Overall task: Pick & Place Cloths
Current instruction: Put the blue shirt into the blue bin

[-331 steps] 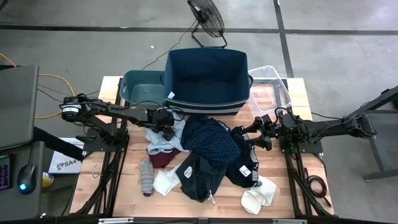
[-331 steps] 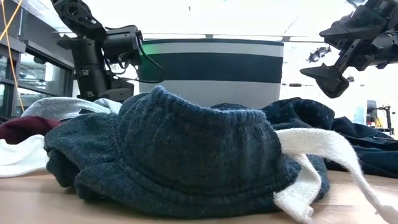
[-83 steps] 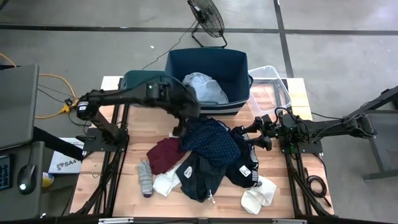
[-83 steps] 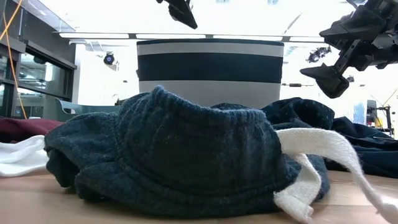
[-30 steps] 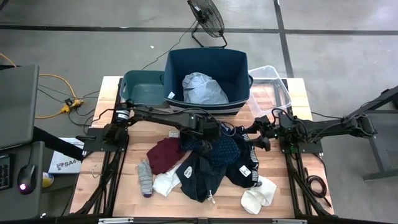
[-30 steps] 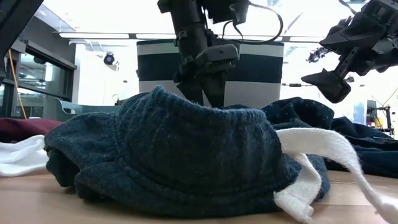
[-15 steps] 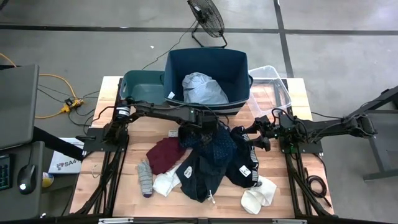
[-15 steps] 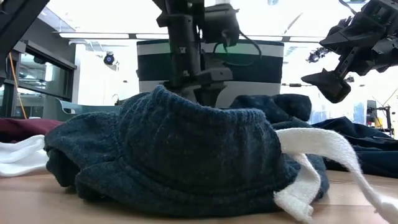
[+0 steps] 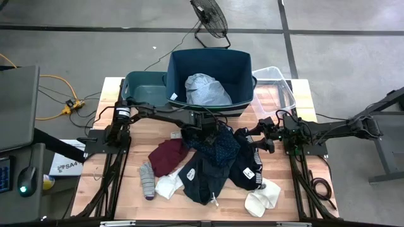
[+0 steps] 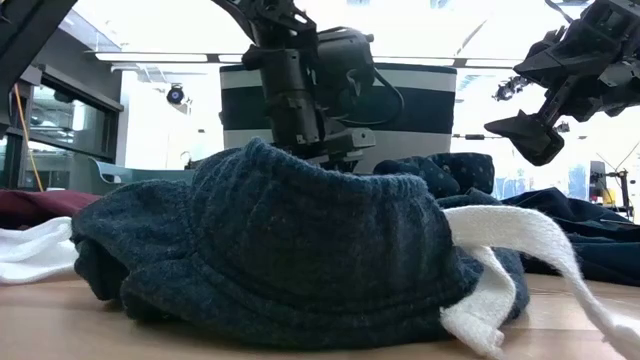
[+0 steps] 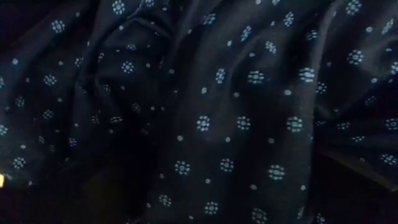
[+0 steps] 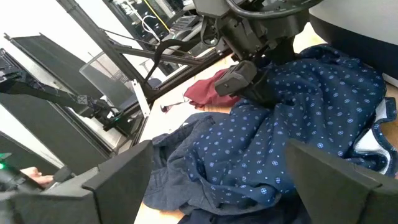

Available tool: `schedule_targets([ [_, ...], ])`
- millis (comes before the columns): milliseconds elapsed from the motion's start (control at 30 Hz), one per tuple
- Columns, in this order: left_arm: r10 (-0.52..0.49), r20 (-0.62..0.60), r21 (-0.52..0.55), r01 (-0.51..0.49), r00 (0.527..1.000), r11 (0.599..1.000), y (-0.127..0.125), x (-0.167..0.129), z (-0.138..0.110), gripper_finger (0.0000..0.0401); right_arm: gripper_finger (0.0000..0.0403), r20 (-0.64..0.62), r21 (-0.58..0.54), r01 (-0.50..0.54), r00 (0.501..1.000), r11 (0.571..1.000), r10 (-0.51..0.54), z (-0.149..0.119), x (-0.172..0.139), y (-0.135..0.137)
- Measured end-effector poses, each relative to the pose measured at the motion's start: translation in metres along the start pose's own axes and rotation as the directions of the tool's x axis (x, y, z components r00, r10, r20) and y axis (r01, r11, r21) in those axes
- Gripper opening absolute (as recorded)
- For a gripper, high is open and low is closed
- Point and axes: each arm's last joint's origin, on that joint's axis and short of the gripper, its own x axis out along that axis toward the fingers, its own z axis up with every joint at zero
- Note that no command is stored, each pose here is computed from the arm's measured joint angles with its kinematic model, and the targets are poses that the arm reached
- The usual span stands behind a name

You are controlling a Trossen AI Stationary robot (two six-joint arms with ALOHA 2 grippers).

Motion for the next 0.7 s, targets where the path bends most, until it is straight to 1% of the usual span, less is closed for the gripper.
schedule_targets([
  [167,0.005,-0.01,-0.004,-0.005,1.0,1.0,0.0018,0.0028,-0.0021,0.0391,0.0353,0.0,0.0,0.0,1.0,1.0,0.0,0.0,0.0,0.0],
  [300,0.0,-0.019,-0.021,0.0,1.0,1.0,0.0016,0.0035,-0.0028,0.036,0.0353,0.0,0.0,0.0,1.0,1.0,0.0,0.0,0.0,0.0],
  [467,-0.036,-0.05,-0.058,0.033,0.998,0.998,-0.0013,0.004,-0.0053,0.0295,0.0353,0.0,0.0,0.0,1.0,1.0,0.0,0.0,0.0,0.0],
  [700,-0.049,-0.072,-0.071,0.044,0.996,0.997,-0.0047,0.0042,-0.01,0.0165,0.0353,0.0,0.0,0.0,1.0,1.0,0.0,0.0,0.0,0.0],
])
